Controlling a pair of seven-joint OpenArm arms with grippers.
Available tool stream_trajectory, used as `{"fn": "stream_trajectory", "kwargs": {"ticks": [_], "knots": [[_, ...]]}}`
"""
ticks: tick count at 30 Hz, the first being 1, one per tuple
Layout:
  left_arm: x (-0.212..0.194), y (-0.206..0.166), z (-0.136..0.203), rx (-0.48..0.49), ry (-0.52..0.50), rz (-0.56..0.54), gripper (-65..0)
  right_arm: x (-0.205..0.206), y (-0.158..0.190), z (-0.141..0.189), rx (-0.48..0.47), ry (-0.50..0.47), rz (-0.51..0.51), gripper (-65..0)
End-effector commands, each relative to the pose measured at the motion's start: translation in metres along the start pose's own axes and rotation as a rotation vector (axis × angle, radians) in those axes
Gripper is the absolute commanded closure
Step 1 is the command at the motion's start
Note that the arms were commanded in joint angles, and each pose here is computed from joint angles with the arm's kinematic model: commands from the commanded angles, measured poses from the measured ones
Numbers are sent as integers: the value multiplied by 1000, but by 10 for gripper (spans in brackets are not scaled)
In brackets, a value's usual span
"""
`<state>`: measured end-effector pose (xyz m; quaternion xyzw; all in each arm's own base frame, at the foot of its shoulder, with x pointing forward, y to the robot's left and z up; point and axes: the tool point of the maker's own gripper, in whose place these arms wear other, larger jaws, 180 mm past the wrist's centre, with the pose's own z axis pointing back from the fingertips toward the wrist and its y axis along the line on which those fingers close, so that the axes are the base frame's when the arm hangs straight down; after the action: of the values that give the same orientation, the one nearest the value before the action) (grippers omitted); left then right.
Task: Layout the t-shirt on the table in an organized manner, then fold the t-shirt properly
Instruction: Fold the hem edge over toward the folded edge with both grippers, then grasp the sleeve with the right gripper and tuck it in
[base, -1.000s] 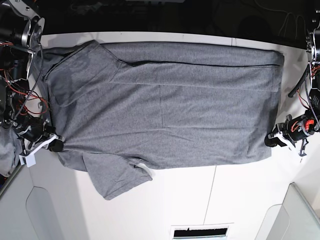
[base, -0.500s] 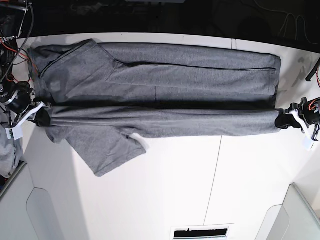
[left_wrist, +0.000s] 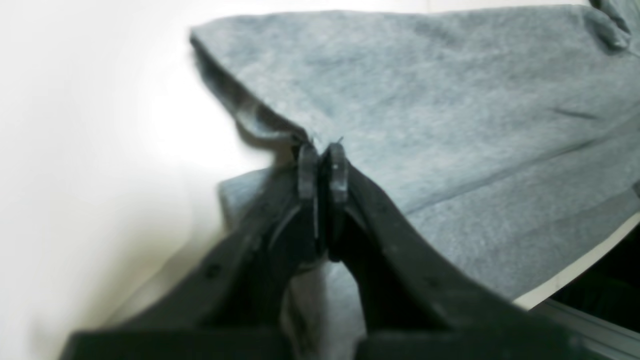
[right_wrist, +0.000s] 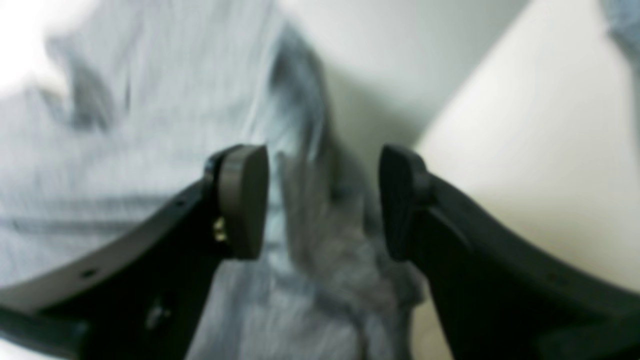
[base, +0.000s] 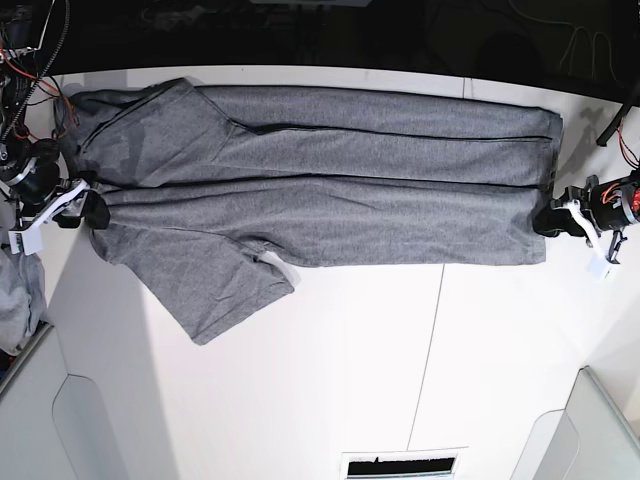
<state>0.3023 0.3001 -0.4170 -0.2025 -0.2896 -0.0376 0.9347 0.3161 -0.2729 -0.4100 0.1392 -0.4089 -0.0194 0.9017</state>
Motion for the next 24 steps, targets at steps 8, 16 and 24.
{"fn": "stream_trajectory", "kwargs": {"ticks": [8,16,24], "knots": [[16,6,9,21,-28,-39,0,97,-2,-1,-11,-271,-58,-349],[13,7,9,24,-10,-41,0,87,6,-75,-106,-116,26,-349],[14,7,9,23,-12,-41,0,48,34,-109,-28,3,-2,-347]]}}
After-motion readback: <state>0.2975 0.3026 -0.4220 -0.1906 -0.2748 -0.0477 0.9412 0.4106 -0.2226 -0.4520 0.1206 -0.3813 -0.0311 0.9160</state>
